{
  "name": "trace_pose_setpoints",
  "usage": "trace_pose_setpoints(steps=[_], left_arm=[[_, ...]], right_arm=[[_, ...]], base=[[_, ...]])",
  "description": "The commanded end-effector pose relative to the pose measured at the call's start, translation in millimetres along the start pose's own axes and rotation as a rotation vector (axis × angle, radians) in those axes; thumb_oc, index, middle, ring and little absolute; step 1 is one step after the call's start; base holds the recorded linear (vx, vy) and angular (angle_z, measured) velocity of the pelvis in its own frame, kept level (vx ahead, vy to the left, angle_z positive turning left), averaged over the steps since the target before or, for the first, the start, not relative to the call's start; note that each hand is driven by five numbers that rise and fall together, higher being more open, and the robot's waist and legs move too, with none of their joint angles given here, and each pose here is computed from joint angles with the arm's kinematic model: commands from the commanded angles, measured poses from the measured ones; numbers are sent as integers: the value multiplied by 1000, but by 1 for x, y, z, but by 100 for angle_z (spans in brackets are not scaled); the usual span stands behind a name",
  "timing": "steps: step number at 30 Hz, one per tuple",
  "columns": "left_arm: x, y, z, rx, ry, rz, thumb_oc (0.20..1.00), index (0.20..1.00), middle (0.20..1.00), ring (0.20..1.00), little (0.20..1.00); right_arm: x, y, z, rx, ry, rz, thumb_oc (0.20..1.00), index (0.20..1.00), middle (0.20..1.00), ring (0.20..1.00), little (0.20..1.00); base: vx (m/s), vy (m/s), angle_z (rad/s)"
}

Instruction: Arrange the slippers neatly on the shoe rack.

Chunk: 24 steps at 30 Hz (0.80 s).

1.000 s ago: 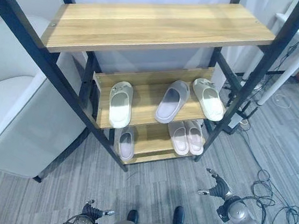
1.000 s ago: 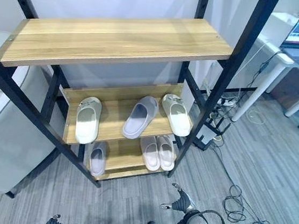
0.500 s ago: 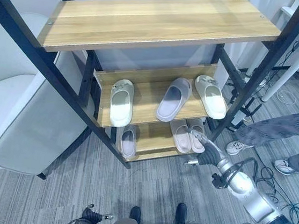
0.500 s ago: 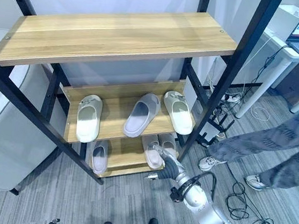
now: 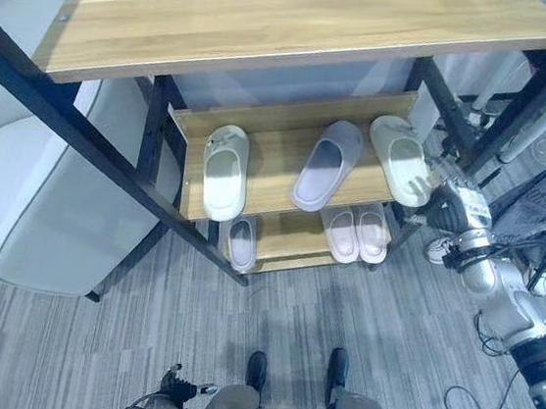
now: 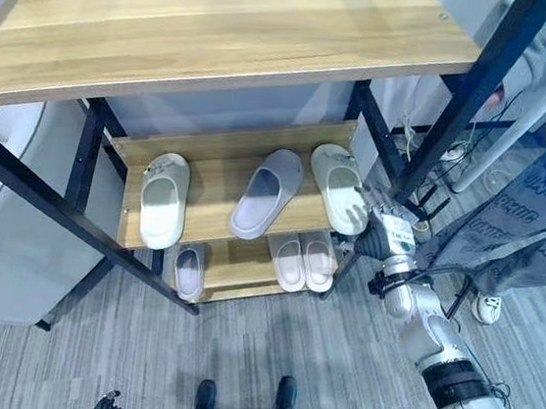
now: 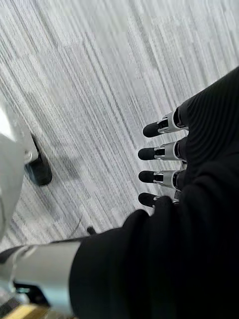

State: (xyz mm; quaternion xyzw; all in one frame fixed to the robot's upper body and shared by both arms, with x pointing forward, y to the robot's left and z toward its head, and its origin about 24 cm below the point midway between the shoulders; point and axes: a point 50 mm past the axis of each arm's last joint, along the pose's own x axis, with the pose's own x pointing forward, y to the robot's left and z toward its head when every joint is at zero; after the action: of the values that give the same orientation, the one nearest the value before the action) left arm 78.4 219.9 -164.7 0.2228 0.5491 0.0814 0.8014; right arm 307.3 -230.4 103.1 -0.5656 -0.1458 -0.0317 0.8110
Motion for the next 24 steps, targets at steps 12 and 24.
trace_pose_setpoints(steps=[12, 24], left_arm=[[7, 22, 10, 82, -40, 71, 1000, 1000, 1000, 1000, 1000], [8, 30, 11, 72, -41, 101, 1000, 1000, 1000, 1000, 1000]], right_arm=[[35, -14, 54, 175, -168, -118, 1000, 1000, 1000, 1000, 1000], [47, -12, 48, 141, -120, -120, 1000, 1000, 1000, 1000, 1000]], base=[[25, 15, 5], [7, -1, 7]])
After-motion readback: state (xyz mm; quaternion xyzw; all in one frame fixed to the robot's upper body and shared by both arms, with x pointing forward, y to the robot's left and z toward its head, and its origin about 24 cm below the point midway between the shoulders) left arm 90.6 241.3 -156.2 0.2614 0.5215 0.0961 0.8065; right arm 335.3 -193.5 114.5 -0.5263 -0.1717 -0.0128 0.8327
